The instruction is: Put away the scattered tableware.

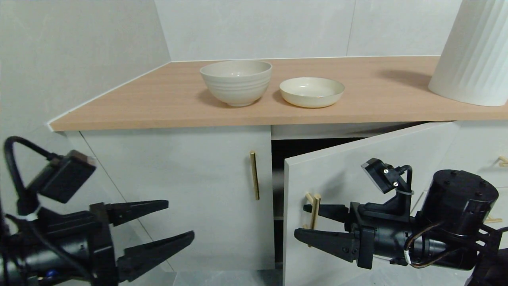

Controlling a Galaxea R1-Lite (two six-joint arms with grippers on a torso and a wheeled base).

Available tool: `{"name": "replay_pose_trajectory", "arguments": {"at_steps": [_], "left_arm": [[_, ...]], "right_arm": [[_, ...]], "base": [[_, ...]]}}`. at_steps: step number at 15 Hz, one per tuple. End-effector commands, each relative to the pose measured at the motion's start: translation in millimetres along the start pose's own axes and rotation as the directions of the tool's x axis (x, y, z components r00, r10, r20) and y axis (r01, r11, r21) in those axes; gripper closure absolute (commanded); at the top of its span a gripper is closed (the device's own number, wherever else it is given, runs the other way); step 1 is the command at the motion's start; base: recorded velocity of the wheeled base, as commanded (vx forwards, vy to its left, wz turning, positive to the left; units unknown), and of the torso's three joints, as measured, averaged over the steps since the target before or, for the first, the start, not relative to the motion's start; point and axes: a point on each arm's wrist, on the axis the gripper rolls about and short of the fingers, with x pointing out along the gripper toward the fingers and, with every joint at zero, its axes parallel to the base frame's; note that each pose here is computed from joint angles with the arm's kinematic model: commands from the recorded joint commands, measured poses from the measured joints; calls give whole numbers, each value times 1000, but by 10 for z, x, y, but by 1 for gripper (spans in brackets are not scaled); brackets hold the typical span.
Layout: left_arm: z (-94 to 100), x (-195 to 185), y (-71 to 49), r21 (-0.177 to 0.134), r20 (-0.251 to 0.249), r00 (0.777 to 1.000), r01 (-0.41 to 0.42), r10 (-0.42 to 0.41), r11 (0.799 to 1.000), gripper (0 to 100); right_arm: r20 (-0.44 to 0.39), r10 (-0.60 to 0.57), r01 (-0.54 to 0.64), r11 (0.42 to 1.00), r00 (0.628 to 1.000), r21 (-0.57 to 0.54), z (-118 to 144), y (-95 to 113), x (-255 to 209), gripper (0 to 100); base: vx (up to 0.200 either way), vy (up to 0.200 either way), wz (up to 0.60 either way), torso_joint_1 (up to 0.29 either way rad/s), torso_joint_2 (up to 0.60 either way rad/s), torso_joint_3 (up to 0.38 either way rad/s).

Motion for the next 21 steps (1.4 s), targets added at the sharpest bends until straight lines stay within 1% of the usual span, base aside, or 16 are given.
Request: {"name": "replay_pose_trajectory", "arguments": {"at_steps": [1, 2, 3, 4, 6, 9, 10, 16, 18, 20, 21], "left_arm": [[-201, 448, 117, -102, -105, 993, 39, -50, 994, 0], [-214, 483, 115, -111, -75, 995, 49, -58, 993, 0], [-209, 498, 117, -120, -55, 997, 54, -61, 991, 0], [-198, 499, 114, -139, -43, 997, 55, -61, 989, 0], [-201, 505, 117, -146, -45, 997, 53, -60, 988, 0], [-199, 513, 80, -151, -45, 996, 68, -75, 986, 0], [-205, 520, 80, -152, -49, 996, 68, -76, 986, 100], [-239, 592, 96, -160, -73, 994, 71, -83, 985, 100], [-244, 630, 113, -161, -73, 994, 71, -83, 984, 100], [-224, 664, 92, -149, -56, 994, 89, -99, 985, 100], [-226, 692, 74, -146, -56, 992, 102, -112, 984, 100]], "right_arm": [[-4, 0, 0, 1000, 1000, 3, -9, -3, 0, 0], [-8, -2, 2, 1000, 1000, 6, -19, -12, 6, 0], [-9, -3, 3, 1000, 1000, 7, -22, -15, 8, 0], [-11, -4, 4, 1000, 1000, 8, -28, -20, 11, 0], [-11, -4, 4, 1000, 1000, 8, -28, -20, 11, 0], [-11, -4, 4, 1000, 1000, 8, -28, -20, 11, 0], [-12, -4, 4, 1000, 1000, 9, -32, -21, 9, 0], [-13, -5, 5, 1000, 1000, 10, -35, -23, 11, 0], [-13, -3, 3, 1000, 1000, 9, -33, -17, 11, 0], [-18, 7, -7, 1000, 1000, 9, -43, 2, 31, 0], [-18, 8, -8, 1000, 1000, 11, -45, 5, 33, 0]], "base": [[0, 0, 0, 0, 0, 0], [0, 0, 0, 0, 0, 0], [0, 0, 0, 0, 0, 0], [0, 0, 0, 0, 0, 0], [0, 0, 0, 0, 0, 0], [0, 0, 0, 0, 0, 0], [0, 0, 0, 0, 0, 0], [0, 0, 0, 0, 0, 0], [0, 0, 0, 0, 0, 0], [0, 0, 0, 0, 0, 0], [0, 0, 0, 0, 0, 0]]}}
